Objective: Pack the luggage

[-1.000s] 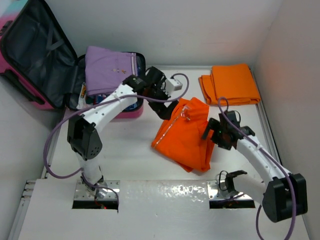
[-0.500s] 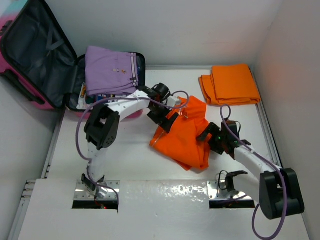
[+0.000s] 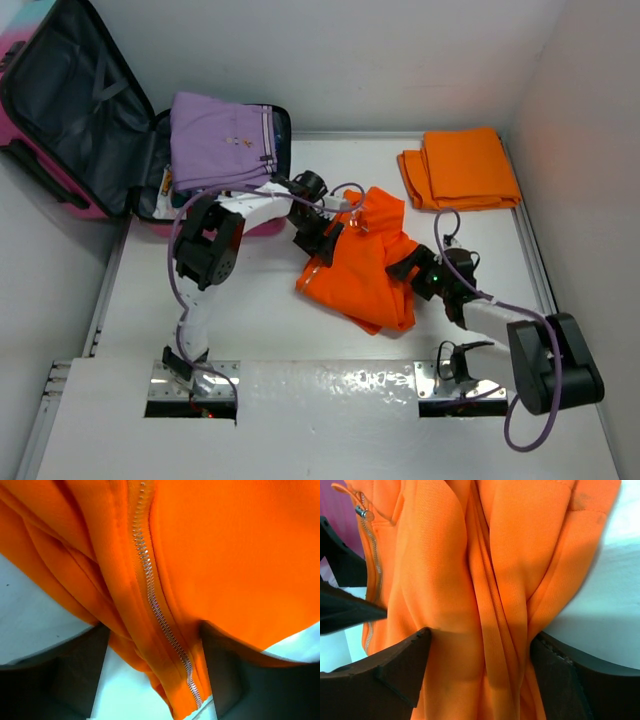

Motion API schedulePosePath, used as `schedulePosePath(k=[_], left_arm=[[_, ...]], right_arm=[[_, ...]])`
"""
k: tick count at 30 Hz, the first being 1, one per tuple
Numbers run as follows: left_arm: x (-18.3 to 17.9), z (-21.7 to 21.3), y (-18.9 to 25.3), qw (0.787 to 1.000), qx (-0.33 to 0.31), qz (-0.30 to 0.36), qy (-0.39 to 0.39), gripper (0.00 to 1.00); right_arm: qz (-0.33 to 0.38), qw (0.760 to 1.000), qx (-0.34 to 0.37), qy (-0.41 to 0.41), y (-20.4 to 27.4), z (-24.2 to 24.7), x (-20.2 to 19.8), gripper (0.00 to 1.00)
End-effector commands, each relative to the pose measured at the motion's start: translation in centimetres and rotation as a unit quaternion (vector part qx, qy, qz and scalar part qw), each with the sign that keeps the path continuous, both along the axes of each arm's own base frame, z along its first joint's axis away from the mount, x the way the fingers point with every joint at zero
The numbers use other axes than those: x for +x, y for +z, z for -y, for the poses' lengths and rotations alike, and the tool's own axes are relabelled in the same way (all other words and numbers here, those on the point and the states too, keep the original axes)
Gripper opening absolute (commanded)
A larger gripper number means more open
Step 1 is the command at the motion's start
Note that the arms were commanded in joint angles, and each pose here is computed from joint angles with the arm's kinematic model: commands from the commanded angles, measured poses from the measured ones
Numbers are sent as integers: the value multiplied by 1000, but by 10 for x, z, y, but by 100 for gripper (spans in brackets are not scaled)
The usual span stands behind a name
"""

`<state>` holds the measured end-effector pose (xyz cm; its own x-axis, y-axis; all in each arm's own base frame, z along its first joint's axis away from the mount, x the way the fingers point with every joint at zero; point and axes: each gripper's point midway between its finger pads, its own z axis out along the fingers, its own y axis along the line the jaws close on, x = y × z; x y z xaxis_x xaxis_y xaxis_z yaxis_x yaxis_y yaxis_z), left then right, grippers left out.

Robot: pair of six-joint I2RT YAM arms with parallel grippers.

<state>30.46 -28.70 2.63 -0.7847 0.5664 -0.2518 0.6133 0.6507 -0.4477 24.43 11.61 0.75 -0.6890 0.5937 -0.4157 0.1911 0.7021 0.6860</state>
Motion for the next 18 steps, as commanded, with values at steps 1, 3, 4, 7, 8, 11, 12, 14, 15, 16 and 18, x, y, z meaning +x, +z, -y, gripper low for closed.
schedulePosePath(k=[1, 3, 4, 7, 8, 11, 12, 14, 15, 16, 18], left_arm=[[-13, 22, -6, 997, -57, -33, -26, 58], [-25, 36, -2, 994, -81, -49, -49, 47], [-27, 39, -2, 993, -89, -55, -53, 30], [-27, 44, 3, 991, -101, -63, -55, 0], [-26, 44, 4, 991, -103, -60, -58, 0], [-22, 43, 17, 989, -121, -59, -54, 0], [-17, 40, 22, 989, -125, -54, -49, 0], [-2, 31, 40, 992, -122, -19, -39, 0], [4, 28, 47, 992, -119, -1, -37, 0], [10, 25, 64, 992, -121, 29, -38, 0], [23, 16, 80, 991, -117, 65, -25, 0]], right_arm=[[-120, 992, -27, 29, -52, 0, -53, 76], [-117, 992, -26, 44, -51, -7, -50, 67], [-101, 993, -16, 53, -47, -16, -44, 62], [-79, 995, 13, 64, -38, -33, -30, 39], [-82, 994, 17, 65, -38, -35, -29, 25], [-63, 996, 25, 60, -27, -39, -15, 0], [-54, 997, 25, 57, -22, -40, -10, 0], [-35, 998, 26, 54, -8, -41, 1, 0], [-28, 998, 24, 52, -1, -41, 7, 0], [-26, 998, 14, 57, 6, -42, 13, 0], [-15, 998, -10, 66, 20, -40, 20, 0]])
